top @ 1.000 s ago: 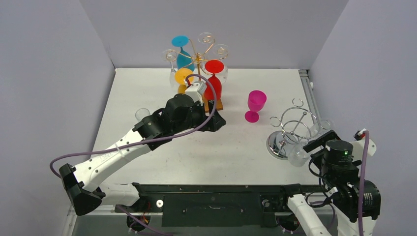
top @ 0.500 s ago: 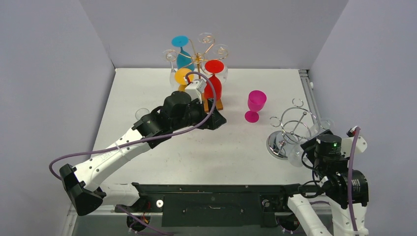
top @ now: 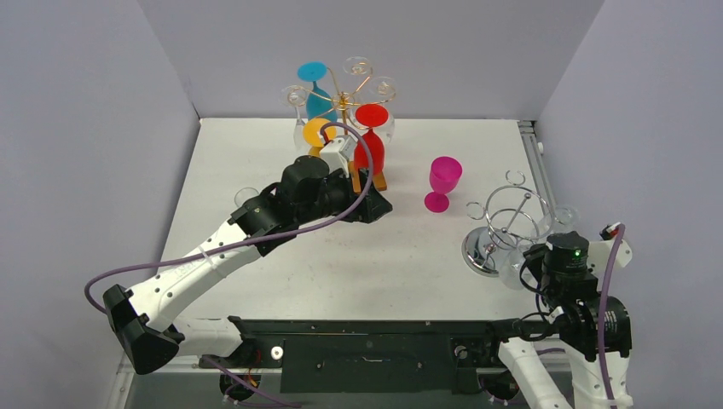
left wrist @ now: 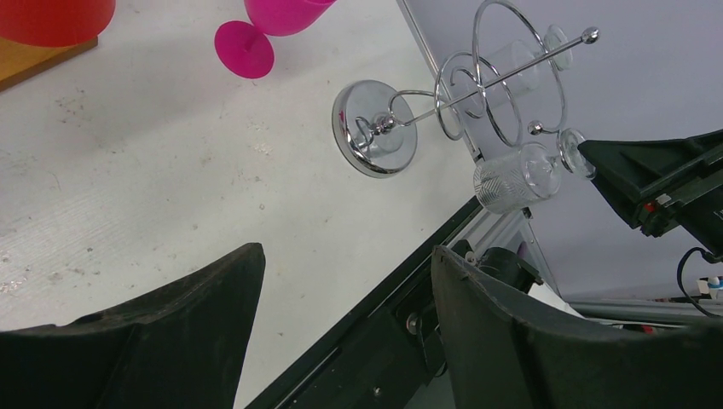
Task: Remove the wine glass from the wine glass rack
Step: Pick up the wine glass from the wine rack.
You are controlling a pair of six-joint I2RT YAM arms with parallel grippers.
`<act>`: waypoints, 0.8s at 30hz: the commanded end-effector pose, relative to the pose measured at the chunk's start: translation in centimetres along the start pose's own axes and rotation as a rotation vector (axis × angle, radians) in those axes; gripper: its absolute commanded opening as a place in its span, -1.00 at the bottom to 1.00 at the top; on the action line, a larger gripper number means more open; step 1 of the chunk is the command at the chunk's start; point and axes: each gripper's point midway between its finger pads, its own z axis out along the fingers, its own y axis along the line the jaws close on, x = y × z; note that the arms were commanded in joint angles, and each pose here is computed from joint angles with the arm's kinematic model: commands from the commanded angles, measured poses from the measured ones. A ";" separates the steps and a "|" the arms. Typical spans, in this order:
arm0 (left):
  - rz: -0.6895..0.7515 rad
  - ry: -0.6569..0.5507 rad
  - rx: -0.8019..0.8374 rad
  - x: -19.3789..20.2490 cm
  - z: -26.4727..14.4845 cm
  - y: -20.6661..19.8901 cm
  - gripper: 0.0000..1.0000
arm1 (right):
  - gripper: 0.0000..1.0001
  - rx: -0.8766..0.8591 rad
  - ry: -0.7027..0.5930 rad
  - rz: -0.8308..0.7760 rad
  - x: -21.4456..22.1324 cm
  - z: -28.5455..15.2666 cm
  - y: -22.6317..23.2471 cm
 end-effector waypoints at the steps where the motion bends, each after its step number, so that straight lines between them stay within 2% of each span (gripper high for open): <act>1: 0.012 -0.041 0.053 -1.2 0.0 -1.1 0.36 | -0.52 -0.007 0.003 0.002 0.1 0.0 0.0; 6: 0.009 -0.034 0.056 -1.1 0.2 -1.1 0.36 | -0.79 -0.018 0.005 0.008 0.2 -0.3 0.0; 12: 0.000 -0.023 0.073 -0.8 0.6 -1.4 0.35 | -0.99 -0.036 0.011 0.026 0.5 -0.5 -0.1; 24: -0.071 -0.006 0.167 -0.7 1.3 -3.4 0.35 | -1.00 -0.096 -0.017 0.155 0.6 -1.2 -0.2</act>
